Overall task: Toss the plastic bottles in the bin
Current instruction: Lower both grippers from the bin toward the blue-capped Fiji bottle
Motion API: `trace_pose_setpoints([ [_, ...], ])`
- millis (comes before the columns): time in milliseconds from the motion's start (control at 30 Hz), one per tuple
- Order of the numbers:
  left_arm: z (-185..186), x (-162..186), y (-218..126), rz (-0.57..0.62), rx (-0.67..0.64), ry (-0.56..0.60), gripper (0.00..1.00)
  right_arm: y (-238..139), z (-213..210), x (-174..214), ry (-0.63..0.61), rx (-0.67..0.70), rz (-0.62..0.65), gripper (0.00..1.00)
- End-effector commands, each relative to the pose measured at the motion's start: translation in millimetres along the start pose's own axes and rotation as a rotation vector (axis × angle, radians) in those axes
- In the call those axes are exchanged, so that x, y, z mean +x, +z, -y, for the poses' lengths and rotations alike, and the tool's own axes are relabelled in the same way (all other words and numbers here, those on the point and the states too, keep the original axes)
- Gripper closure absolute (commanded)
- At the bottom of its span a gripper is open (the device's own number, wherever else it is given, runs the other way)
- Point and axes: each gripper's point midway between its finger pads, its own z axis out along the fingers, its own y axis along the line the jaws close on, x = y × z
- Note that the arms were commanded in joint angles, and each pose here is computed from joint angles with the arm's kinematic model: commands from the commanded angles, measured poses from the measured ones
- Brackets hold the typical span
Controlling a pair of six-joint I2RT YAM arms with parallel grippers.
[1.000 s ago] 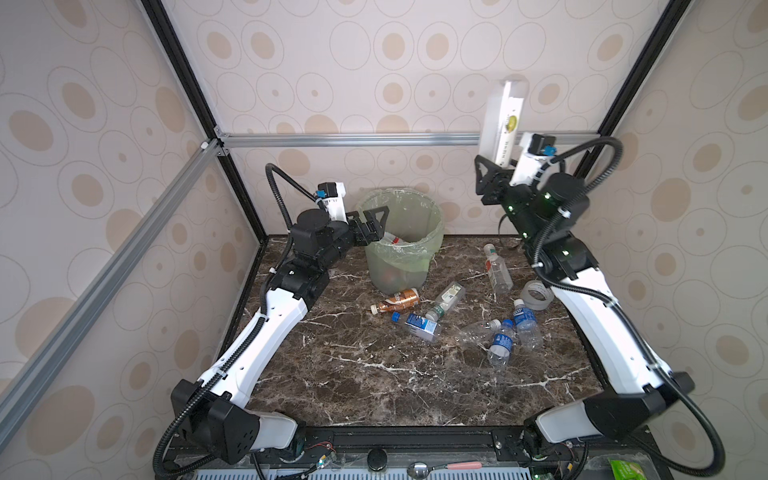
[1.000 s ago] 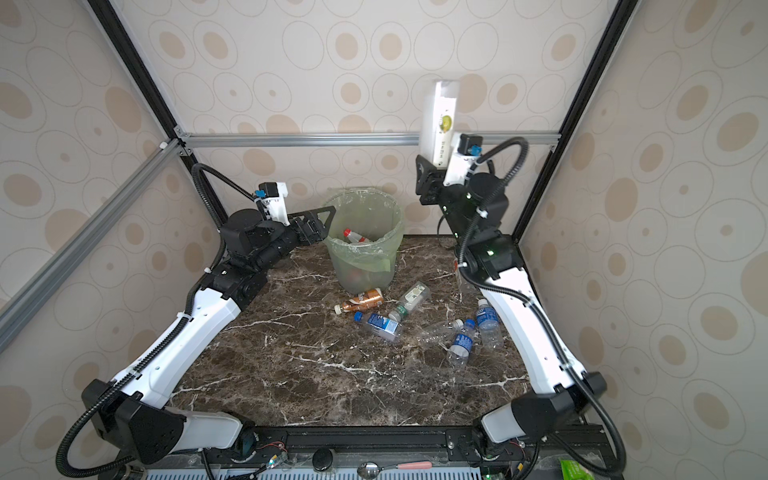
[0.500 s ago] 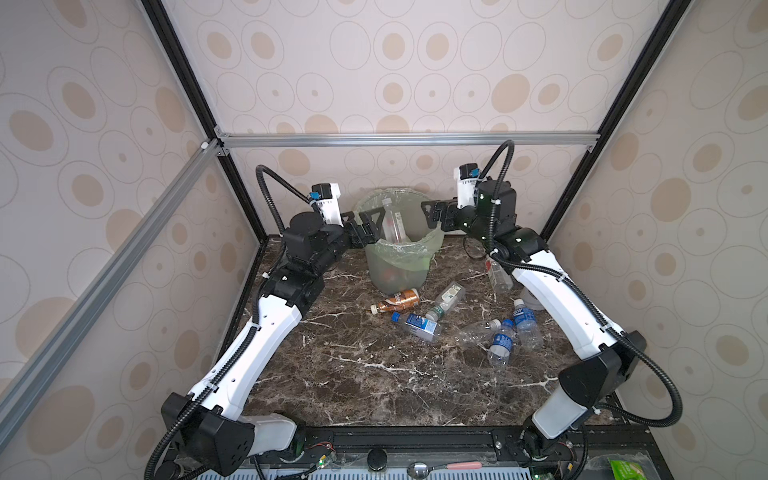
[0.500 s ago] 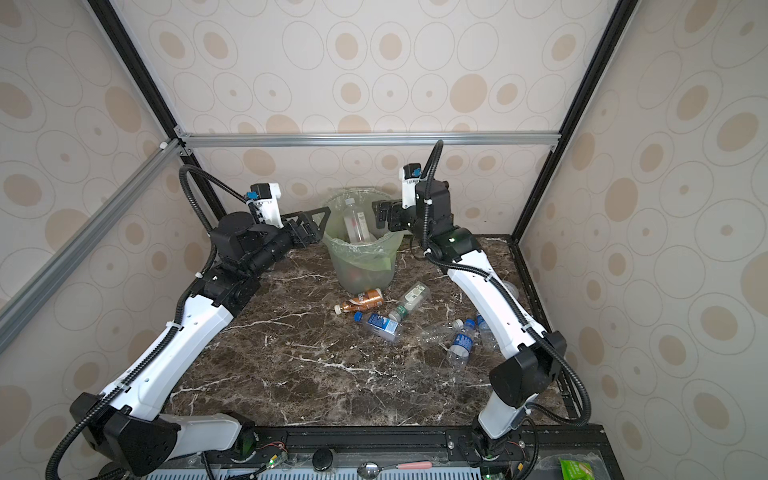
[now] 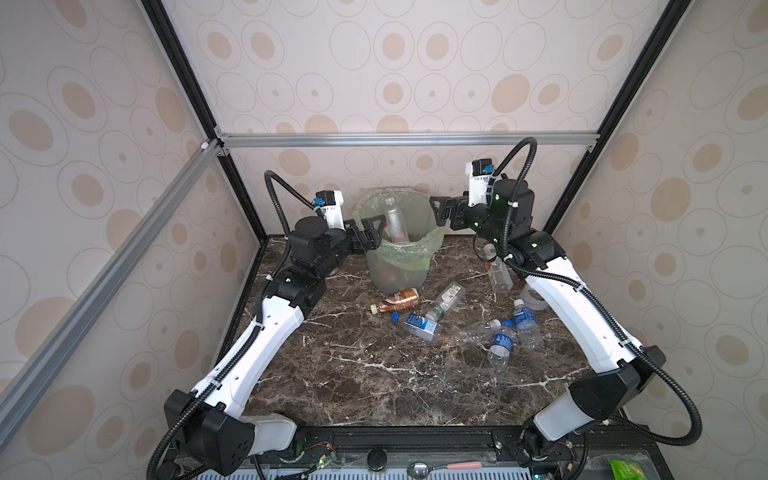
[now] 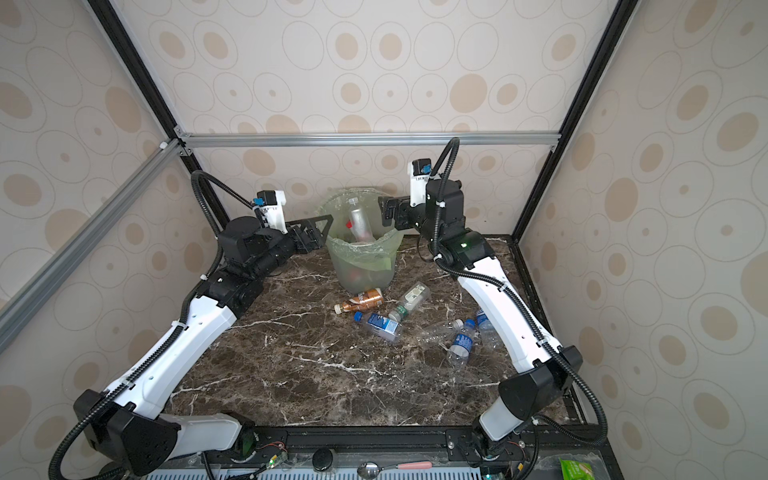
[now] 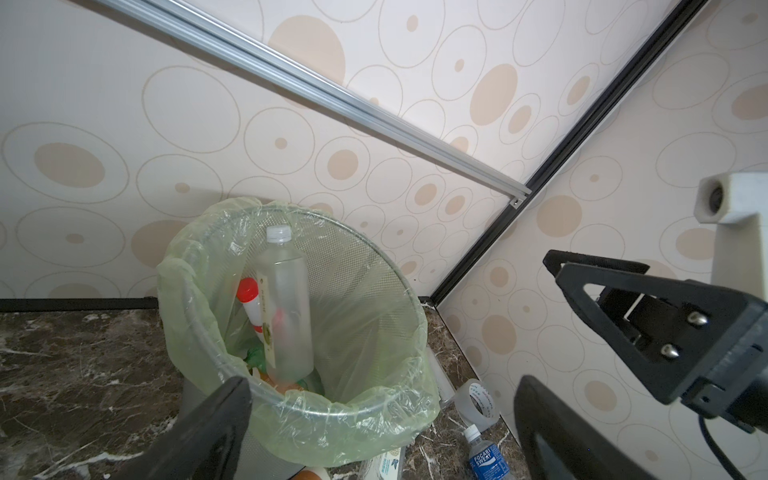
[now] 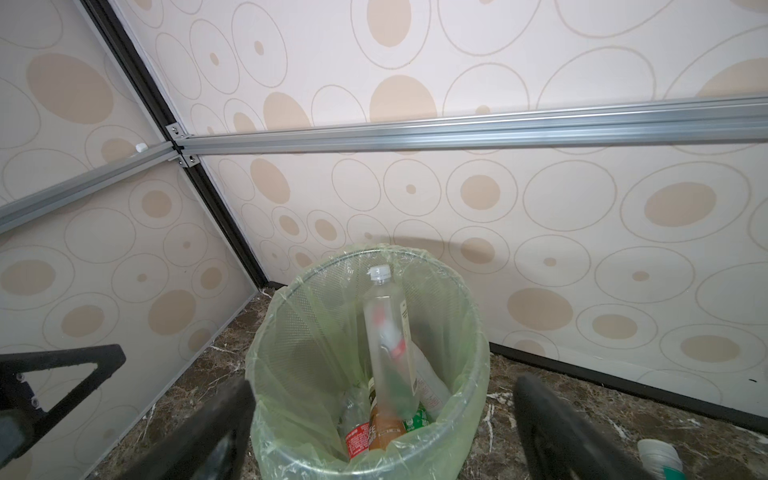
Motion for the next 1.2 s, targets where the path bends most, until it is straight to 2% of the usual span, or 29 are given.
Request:
trace_pose_setpoints([
  [0,4.2,-1.5,-8.3,0.001,0.004,0.003,0.01,-17.1,0.8,-12.4,-0.019,0.008,0.042,0.0],
  [300,-5.0,13.6,-8.0,-0.036,-0.021,-0.006,0.01,-33.8,8.3,3.1,-0.038,0.031,0.032,0.0],
  [567,-37.7,71.0,-9.3,-0.179,-0.107,-0.056,0.01,-44.6,26.4,43.2,-0.049,0.067,-0.037,0.0],
  [733,-63.6,118.5,-14.9,-0.3,-0.18,-0.086,0.01,-50.6,36.9,73.2,-0.042,0.088,-0.093,0.0],
  [867,-79.0,158.9,-18.6,-0.403,-0.206,-0.131,0.01,-53.6,40.9,105.9,0.011,0.089,-0.166,0.0],
  [1167,-88.9,221.9,-32.2,-0.487,-0.158,-0.286,0.01,-59.6,45.1,215.8,0.105,0.07,-0.402,0.0],
])
